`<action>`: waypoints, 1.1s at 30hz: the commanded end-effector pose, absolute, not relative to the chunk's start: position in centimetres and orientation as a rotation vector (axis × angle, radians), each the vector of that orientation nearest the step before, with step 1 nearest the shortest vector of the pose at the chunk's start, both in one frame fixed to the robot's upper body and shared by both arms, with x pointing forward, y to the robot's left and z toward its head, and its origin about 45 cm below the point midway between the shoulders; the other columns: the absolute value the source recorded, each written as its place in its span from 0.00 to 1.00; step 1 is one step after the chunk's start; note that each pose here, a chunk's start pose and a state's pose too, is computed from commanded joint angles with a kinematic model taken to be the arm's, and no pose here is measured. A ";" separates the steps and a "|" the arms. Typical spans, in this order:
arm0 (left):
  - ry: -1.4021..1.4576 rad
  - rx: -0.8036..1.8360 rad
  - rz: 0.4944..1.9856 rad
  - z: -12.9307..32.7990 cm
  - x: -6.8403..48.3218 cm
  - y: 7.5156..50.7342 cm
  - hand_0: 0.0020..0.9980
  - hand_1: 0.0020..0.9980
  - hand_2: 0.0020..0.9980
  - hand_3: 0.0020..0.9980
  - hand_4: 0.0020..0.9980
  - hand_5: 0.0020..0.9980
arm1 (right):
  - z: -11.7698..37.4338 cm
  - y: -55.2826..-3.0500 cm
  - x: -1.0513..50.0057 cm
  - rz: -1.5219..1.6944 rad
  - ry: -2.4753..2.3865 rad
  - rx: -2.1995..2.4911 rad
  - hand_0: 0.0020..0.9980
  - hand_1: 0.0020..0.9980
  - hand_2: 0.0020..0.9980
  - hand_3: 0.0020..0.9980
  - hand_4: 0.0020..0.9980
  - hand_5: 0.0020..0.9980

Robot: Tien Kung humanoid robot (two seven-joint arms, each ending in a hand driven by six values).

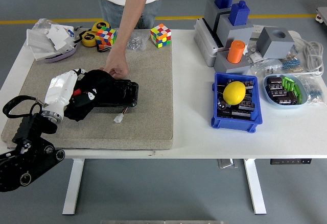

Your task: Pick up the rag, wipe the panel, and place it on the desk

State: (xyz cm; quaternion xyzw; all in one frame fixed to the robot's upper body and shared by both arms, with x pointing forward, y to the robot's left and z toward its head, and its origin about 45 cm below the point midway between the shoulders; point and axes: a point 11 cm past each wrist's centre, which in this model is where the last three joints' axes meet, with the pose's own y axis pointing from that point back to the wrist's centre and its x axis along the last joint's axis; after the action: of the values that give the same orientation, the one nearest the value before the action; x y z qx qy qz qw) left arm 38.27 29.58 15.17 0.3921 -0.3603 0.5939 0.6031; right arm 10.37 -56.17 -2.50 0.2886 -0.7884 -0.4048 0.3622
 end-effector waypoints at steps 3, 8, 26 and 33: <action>-0.844 0.892 1.356 15.3 38.5 28.5 0.18 0.09 0.35 0.58 0.54 0.10 | -2.4 -56.2 10.5 -1.040 -2.031 0.746 0.75 0.67 0.70 0.63 1.00 0.59; -0.873 0.866 1.320 15.8 38.9 26.8 0.18 0.09 0.35 0.58 0.54 0.10 | -2.4 -56.3 10.6 -1.039 -2.027 0.748 0.75 0.67 0.70 0.63 1.00 0.59; -0.916 0.841 1.238 16.0 38.7 24.2 0.17 0.09 0.35 0.58 0.54 0.10 | -2.2 -56.4 10.7 -1.032 -2.025 0.753 0.75 0.67 0.70 0.63 1.00 0.59; -0.910 0.849 1.250 16.0 38.8 24.7 0.17 0.09 0.35 0.58 0.54 0.10 | -2.3 -56.4 10.7 -1.032 -2.022 0.752 0.75 0.67 0.70 0.63 1.00 0.59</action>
State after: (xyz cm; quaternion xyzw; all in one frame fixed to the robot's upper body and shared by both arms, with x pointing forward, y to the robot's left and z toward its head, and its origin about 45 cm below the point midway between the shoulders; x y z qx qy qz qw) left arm 38.80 24.69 16.01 0.3716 -0.3982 0.5472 0.6355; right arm 10.66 -56.36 -2.27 0.2924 -0.7867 -0.4015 0.3665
